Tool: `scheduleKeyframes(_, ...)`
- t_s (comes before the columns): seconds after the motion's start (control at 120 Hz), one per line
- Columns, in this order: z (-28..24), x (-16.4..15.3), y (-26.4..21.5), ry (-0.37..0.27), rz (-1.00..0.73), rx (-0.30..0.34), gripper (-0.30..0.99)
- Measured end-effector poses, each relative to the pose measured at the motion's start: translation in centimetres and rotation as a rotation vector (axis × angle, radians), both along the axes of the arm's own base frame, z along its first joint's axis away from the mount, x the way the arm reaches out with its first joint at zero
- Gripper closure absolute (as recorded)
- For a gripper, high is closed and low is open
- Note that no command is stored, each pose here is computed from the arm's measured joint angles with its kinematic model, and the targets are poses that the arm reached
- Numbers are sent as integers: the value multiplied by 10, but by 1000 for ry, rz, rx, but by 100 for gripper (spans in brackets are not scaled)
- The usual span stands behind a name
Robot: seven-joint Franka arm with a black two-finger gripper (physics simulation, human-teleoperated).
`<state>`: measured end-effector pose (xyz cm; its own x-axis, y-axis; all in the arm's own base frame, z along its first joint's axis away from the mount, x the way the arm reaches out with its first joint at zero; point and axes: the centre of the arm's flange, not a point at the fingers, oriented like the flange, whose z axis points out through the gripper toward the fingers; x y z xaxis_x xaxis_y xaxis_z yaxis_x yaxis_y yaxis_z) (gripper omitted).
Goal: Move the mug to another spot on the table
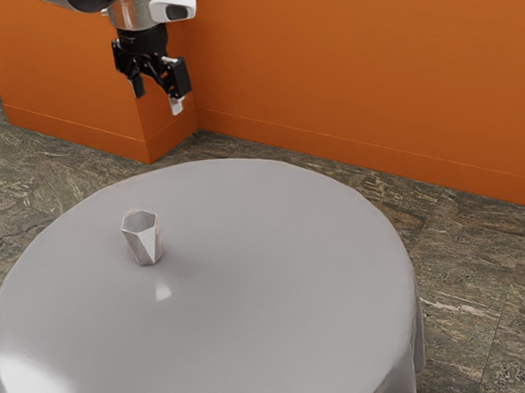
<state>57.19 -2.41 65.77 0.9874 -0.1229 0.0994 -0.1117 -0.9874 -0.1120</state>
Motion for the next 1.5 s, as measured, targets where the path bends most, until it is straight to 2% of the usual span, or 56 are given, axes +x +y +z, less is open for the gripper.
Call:
scheduleKeyframes(0.167,-1,1,7,2,7,-9,0)
scheduleKeyframes(0.283,-5,3,10,12,23,-40,0)
scheduleKeyframes(0.4,-10,9,54,17,151,-62,0)
scheduleKeyframes(0.5,-39,19,100,60,311,-98,0)
scheduleKeyframes(0.858,-142,41,171,244,740,-249,0)
scheduleKeyframes(0.983,-166,44,183,287,851,-295,0)
scheduleKeyframes(1.15,-200,46,185,336,951,-309,0)
scheduleKeyframes(1.5,-253,48,208,345,1069,-312,0)
